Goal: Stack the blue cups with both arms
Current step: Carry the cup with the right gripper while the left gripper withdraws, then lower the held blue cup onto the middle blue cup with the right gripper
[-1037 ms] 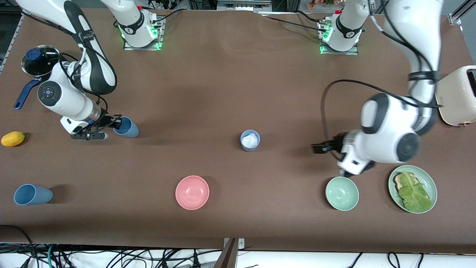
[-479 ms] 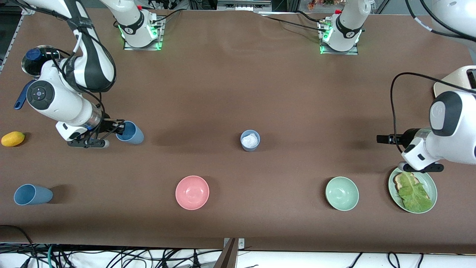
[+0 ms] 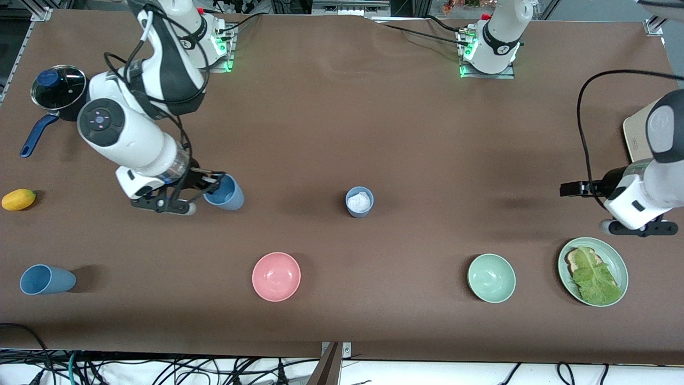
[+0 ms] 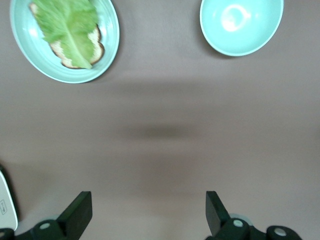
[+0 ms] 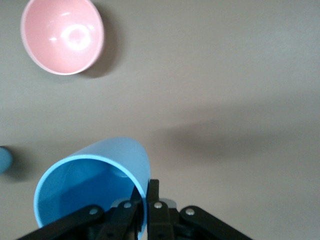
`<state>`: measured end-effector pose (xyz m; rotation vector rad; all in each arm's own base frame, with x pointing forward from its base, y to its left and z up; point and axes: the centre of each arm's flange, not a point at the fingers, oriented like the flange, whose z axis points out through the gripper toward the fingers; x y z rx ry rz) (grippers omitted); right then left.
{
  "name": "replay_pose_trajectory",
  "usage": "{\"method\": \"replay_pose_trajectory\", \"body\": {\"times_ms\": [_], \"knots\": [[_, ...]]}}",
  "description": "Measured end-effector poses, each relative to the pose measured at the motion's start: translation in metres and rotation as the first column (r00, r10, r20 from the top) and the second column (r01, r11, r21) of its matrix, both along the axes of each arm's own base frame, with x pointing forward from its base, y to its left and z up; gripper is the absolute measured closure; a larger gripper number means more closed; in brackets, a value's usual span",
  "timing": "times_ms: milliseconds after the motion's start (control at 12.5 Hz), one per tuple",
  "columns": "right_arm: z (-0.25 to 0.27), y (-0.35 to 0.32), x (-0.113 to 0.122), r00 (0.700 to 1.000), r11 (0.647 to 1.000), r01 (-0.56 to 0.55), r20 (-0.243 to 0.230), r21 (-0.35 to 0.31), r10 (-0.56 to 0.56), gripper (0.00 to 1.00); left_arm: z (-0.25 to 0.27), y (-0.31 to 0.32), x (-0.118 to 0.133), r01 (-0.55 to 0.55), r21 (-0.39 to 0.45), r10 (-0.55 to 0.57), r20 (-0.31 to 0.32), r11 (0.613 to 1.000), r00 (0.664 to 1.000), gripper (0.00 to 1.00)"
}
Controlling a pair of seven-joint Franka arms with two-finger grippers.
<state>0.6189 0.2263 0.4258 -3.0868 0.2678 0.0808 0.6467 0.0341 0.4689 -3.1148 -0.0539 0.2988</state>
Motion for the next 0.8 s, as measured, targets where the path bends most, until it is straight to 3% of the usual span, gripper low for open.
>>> {"method": "replay_pose_trajectory", "body": {"times_ms": [160,399,559,798], "knots": [[0.004,0.051,0.008,0.999,0.999,0.040,-0.013,0.006,-0.040,0.95,0.004,-0.011,-0.018,-0.005,-0.006,0.006,0.128,1.000,0.992,0.00],[-0.002,0.117,0.011,0.996,0.995,0.092,-0.003,0.026,-0.092,0.95,0.007,-0.019,-0.049,-0.004,-0.006,0.005,0.196,1.000,0.981,0.00],[0.002,0.146,0.009,0.992,0.991,0.125,0.009,0.042,-0.126,0.95,0.029,-0.021,-0.061,0.000,-0.010,0.002,0.210,1.000,0.978,0.00],[0.012,0.180,-0.007,0.987,0.985,0.161,0.020,0.058,-0.162,0.95,0.068,-0.014,-0.091,-0.011,-0.020,0.013,0.137,1.000,0.991,0.00]]}}
